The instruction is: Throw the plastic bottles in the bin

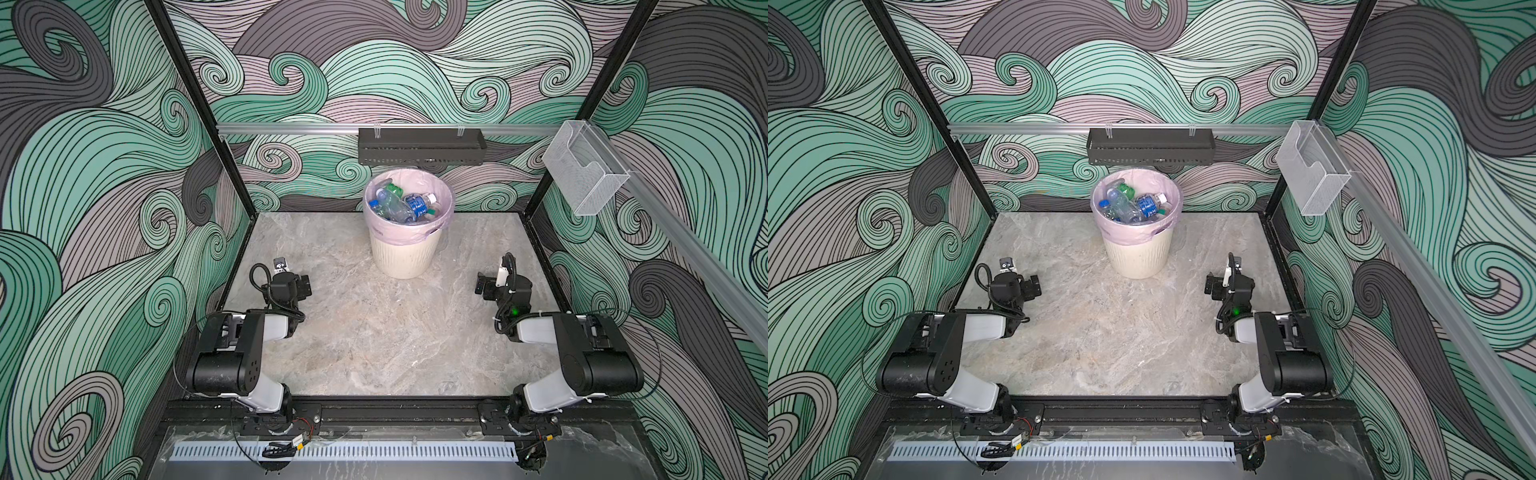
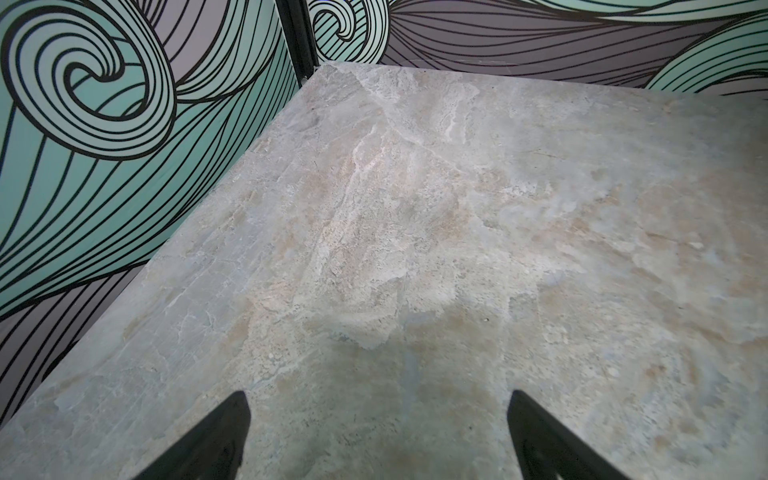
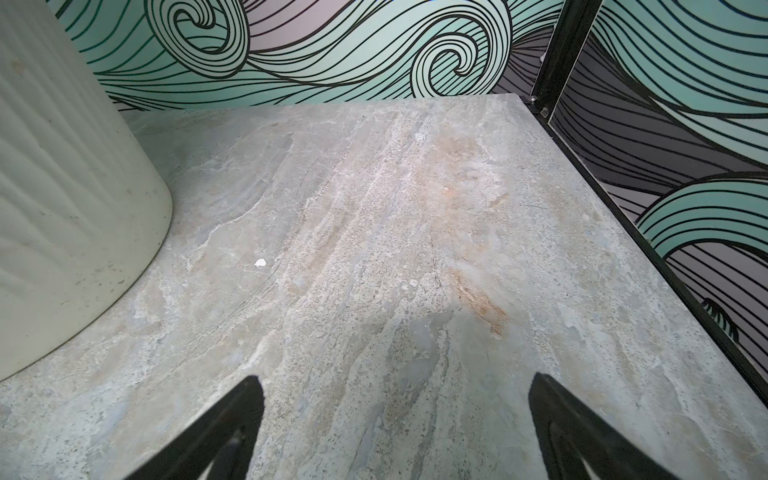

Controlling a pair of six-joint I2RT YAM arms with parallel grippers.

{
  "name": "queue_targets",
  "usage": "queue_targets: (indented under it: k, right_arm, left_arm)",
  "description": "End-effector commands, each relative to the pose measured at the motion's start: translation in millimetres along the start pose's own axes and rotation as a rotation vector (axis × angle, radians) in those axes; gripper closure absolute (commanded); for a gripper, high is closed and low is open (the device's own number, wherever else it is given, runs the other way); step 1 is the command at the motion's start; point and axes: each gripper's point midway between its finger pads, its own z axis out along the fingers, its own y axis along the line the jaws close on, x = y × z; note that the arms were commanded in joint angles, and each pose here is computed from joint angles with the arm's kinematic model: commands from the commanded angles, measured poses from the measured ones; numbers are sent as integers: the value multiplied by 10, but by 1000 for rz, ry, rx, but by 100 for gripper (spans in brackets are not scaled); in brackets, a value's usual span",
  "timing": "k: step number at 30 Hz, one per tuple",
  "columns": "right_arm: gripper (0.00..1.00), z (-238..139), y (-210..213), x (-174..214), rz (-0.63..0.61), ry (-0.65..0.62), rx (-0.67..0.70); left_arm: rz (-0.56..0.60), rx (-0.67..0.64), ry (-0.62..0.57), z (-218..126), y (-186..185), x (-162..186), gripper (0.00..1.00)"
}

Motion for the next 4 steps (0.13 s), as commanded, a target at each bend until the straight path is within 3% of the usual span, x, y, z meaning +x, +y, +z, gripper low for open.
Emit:
queue_targets:
  k: [1,4]
  right_arm:
    - [0,-4,31,-104,-19,-32,-9]
    - [0,-13,40,-102,-22,-34,-11]
  left_arm:
    - [-24,9,-44,11,-7,-173,1]
    - [-23,8,-42,11,-6,-169,1]
